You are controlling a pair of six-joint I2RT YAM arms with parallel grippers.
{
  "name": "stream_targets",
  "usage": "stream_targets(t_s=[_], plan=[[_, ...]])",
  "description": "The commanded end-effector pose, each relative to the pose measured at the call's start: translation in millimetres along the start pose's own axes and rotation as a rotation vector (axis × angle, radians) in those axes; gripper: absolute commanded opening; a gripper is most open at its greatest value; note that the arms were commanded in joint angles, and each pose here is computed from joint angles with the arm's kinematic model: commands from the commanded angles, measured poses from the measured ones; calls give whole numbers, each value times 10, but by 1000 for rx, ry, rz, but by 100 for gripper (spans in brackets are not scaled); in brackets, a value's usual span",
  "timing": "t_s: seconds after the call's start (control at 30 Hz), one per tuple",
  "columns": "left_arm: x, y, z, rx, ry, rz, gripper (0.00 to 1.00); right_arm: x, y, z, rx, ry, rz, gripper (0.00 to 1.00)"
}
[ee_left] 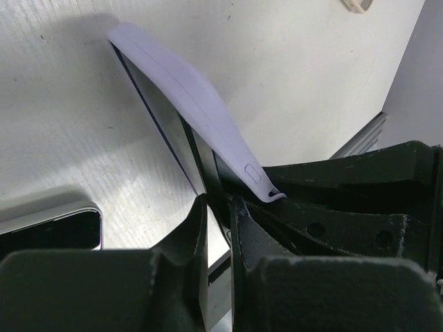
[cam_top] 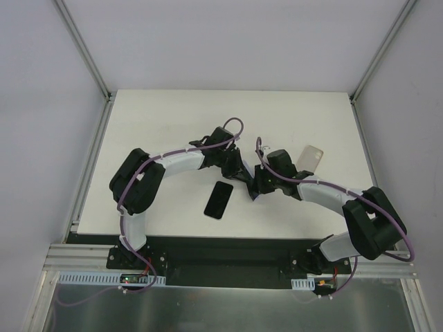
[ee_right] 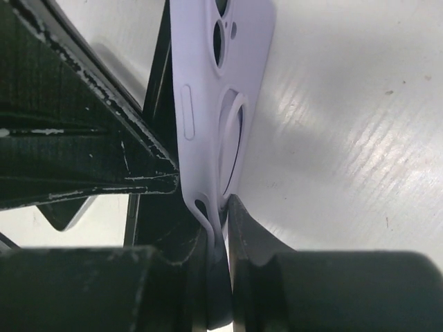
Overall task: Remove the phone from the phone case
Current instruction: Remove the phone case from the phone.
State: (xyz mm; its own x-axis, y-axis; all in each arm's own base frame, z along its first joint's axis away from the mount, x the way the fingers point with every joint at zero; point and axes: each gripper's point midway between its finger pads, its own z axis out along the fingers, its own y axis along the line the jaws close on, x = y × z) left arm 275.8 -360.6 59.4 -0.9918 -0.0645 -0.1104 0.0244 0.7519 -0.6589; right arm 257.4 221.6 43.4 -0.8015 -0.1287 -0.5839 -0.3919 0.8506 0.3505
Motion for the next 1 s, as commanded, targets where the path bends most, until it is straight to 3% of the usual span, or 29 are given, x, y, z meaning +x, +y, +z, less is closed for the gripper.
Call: stream_targets(t_s=[0.0, 0.2, 0.4, 0.63, 0.97], plan=[[649, 1364, -224, -460, 239, 41, 0, -843, 244, -311, -112, -221, -136, 1], [542, 1296, -314, -473, 236, 95, 0, -771, 190, -483, 7, -138, -361, 1], [470, 1219, -307, -463, 251, 127, 0, -599, 615, -500, -153, -57, -508, 1], [489, 1230, -318, -462, 267, 127, 0, -588, 781, -463, -244, -99, -424, 1], [311, 716, -474, -308, 183, 134, 0, -875, 174, -455, 51, -181, -122, 1]])
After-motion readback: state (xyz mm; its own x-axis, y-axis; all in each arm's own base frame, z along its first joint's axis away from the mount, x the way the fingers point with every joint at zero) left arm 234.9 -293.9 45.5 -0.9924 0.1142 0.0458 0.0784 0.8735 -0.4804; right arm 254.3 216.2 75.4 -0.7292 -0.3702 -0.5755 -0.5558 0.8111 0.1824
